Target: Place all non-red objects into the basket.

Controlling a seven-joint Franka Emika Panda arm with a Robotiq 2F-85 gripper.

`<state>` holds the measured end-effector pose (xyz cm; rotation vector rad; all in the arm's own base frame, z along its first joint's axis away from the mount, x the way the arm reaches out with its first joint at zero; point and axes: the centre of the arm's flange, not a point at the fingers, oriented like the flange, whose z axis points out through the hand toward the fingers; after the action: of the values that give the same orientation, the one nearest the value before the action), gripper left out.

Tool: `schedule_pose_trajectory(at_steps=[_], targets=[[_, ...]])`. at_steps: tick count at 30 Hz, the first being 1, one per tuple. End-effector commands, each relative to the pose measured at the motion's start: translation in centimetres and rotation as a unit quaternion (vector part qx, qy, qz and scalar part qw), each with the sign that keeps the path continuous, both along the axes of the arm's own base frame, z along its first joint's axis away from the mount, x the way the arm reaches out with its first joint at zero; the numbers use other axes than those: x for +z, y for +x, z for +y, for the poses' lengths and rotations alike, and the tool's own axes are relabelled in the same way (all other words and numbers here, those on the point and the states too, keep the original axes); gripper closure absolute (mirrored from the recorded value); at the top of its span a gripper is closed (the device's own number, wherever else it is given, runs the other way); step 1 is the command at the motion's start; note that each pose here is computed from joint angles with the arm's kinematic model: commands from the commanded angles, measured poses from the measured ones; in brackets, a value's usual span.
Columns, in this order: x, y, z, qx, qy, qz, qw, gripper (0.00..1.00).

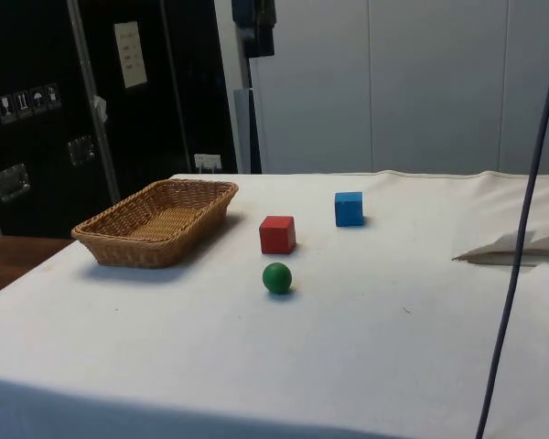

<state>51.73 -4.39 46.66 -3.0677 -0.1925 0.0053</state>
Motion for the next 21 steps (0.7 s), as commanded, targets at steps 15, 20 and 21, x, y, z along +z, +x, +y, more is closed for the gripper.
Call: schedule_pose_trajectory(at_steps=[15, 20, 21], targets=[[-2.3, -1.9, -1.3, 0.025, -0.025, -0.006, 0.99936, 0.0], [-3.5, -2.6, -2.1, 0.031, -0.023, -0.011, 0.9992, 0.0], [-3.8, -2.8, -2.4, 0.032, -0.022, -0.012, 0.99917, 0.0]])
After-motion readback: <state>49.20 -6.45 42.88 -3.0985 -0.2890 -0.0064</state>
